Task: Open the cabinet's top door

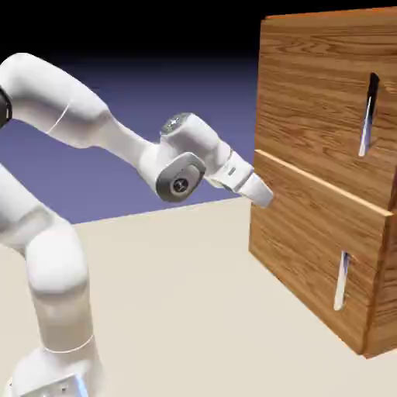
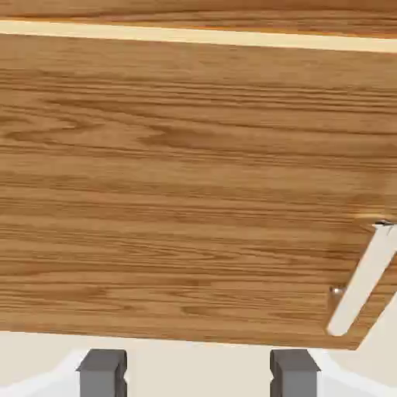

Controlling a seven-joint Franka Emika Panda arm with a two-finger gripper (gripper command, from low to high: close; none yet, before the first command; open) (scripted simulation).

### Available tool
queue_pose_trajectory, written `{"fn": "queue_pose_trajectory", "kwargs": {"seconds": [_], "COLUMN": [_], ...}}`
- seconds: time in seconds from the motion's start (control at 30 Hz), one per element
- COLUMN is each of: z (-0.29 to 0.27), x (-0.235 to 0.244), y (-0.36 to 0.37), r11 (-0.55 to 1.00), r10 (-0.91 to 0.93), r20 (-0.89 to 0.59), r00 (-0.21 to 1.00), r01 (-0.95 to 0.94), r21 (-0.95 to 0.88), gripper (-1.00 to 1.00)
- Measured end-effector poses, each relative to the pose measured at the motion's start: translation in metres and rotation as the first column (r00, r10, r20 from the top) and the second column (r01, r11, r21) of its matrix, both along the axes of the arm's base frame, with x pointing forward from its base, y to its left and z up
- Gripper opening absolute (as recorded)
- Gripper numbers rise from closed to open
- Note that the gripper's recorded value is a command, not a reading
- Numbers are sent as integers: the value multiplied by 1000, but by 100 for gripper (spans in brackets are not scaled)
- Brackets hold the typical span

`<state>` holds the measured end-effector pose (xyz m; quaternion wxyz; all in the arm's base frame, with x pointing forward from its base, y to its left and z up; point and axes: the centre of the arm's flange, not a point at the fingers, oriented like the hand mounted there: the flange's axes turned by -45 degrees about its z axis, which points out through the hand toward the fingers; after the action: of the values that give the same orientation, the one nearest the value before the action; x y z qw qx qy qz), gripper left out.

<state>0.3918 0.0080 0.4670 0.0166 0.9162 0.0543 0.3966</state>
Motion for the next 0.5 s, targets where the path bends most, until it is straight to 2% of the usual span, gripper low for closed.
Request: {"fn": "queue_pose_trajectory", "kwargs": {"seconds": [0.23, 0.5], "z": [48, 95], "x": [10, 14], "y": [16, 24], "r11": [942, 752], "r10": [246, 485], "r20": [88, 108], "r00": [965, 868], "r01": [-217, -350], "r21": [-257, -559], "gripper": [0, 0]}}
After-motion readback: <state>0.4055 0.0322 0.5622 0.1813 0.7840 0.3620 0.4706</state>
